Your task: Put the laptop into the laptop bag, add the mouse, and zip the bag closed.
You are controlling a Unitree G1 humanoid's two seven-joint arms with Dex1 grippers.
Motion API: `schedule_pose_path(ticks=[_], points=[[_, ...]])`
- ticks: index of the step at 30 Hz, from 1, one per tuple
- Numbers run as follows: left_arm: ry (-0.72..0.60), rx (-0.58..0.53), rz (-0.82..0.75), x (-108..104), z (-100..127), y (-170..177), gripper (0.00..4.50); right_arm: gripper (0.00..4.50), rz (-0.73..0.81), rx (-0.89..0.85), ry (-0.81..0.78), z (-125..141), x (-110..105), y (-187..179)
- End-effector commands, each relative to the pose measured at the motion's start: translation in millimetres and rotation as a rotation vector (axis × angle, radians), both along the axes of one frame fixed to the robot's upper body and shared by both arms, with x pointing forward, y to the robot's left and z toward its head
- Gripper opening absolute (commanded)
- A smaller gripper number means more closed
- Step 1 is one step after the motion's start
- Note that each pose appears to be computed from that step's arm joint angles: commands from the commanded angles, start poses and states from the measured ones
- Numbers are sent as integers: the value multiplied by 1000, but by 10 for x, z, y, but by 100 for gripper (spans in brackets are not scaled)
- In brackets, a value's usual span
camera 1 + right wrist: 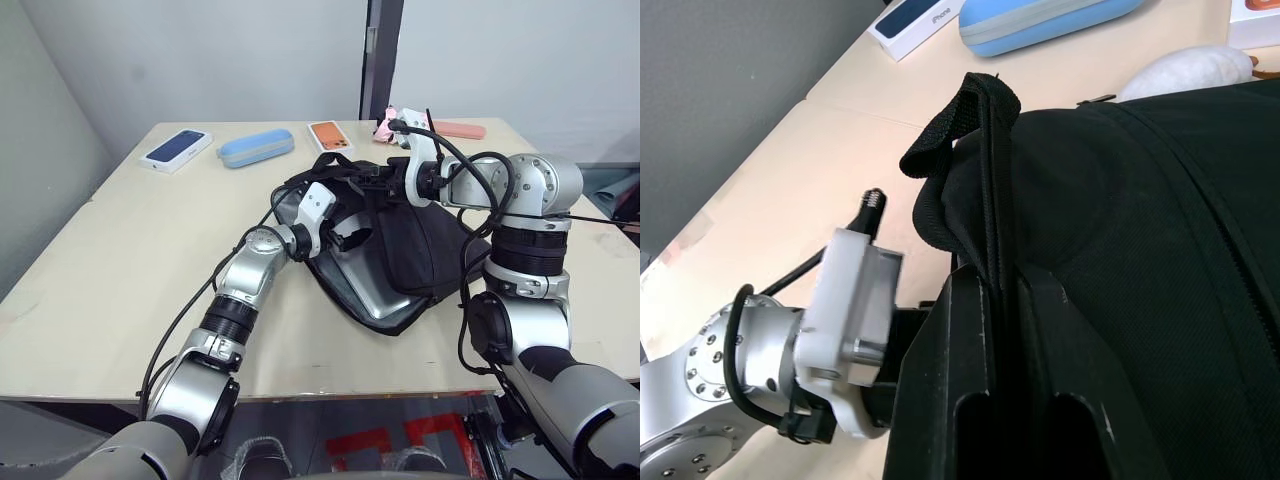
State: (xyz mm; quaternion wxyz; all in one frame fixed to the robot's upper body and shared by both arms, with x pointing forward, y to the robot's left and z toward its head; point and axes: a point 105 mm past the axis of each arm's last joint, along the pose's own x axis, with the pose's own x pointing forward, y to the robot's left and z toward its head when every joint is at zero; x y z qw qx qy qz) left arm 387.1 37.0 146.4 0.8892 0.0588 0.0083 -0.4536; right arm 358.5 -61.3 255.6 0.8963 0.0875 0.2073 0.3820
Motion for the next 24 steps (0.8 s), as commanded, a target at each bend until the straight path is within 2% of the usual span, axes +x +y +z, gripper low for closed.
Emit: schedule_pose_path(ticks=[1, 4, 10, 16, 22, 24], points=[[-43, 4, -16, -191, 81, 90, 448, 0, 31, 55, -64, 210, -62, 20], [-9, 15, 1, -231, -22, 99, 448, 0, 33, 58, -60, 218, -57, 35], [5, 21, 27, -217, -70, 69, 448, 0, 37, 57, -57, 217, -53, 52], [12, 21, 34, -194, -110, 62, 267, 0, 41, 58, -58, 227, -59, 61], [-3, -19, 22, -119, -20, -40, 266, 0, 43, 62, -60, 234, -61, 67], [-19, -14, 27, -22, 28, -142, 266, 0, 42, 62, -57, 227, -59, 66]])
